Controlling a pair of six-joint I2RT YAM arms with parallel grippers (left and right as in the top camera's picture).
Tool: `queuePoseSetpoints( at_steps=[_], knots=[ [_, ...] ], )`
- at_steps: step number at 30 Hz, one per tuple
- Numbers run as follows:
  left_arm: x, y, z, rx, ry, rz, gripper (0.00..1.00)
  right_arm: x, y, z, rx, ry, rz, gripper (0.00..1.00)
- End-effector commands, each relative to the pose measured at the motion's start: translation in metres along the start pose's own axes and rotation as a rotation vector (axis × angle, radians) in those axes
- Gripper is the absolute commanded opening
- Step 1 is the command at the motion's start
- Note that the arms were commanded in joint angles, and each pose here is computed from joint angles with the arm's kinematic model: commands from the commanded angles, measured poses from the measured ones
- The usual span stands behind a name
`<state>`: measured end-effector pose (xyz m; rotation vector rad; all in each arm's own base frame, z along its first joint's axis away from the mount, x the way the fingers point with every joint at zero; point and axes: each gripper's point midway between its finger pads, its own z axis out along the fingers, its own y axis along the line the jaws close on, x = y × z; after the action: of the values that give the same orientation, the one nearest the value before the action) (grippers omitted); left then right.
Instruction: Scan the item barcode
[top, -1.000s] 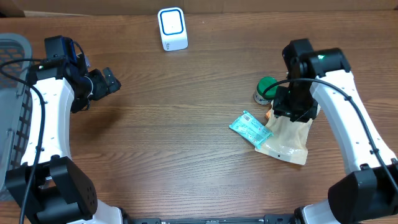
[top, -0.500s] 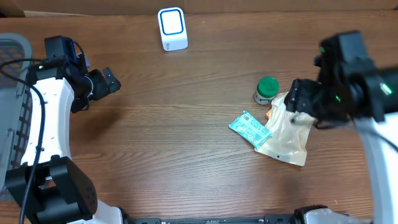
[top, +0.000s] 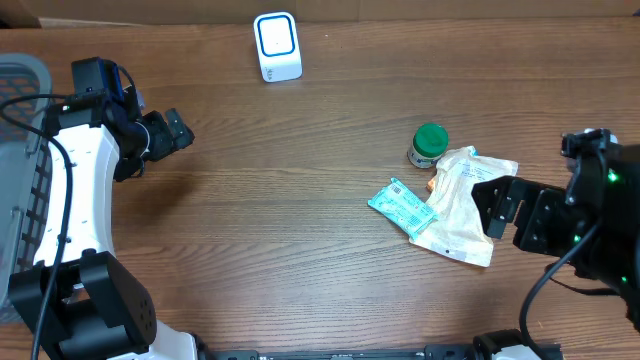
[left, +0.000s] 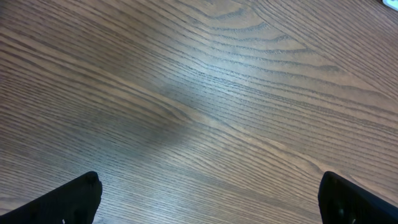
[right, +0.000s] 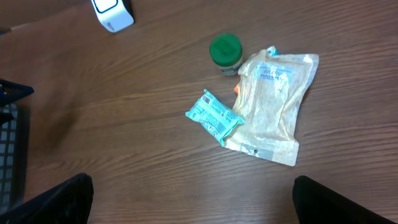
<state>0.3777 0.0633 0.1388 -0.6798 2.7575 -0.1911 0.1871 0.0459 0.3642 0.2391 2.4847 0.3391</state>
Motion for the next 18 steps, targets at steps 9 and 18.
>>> queuePoseSetpoints(
  at_steps=[9, 18],
  knots=[
    [0.0, -0.002, 0.001, -0.003, 0.001, 0.019, 0.99, -0.038, 0.012, 0.004, -0.071, -0.282, -0.224, 1.0],
    [0.0, -0.003, 0.001, -0.003, 0.001, 0.02, 0.99, -0.027, 0.01, 0.041, -0.168, -0.596, -0.327, 1.0]
  ],
)
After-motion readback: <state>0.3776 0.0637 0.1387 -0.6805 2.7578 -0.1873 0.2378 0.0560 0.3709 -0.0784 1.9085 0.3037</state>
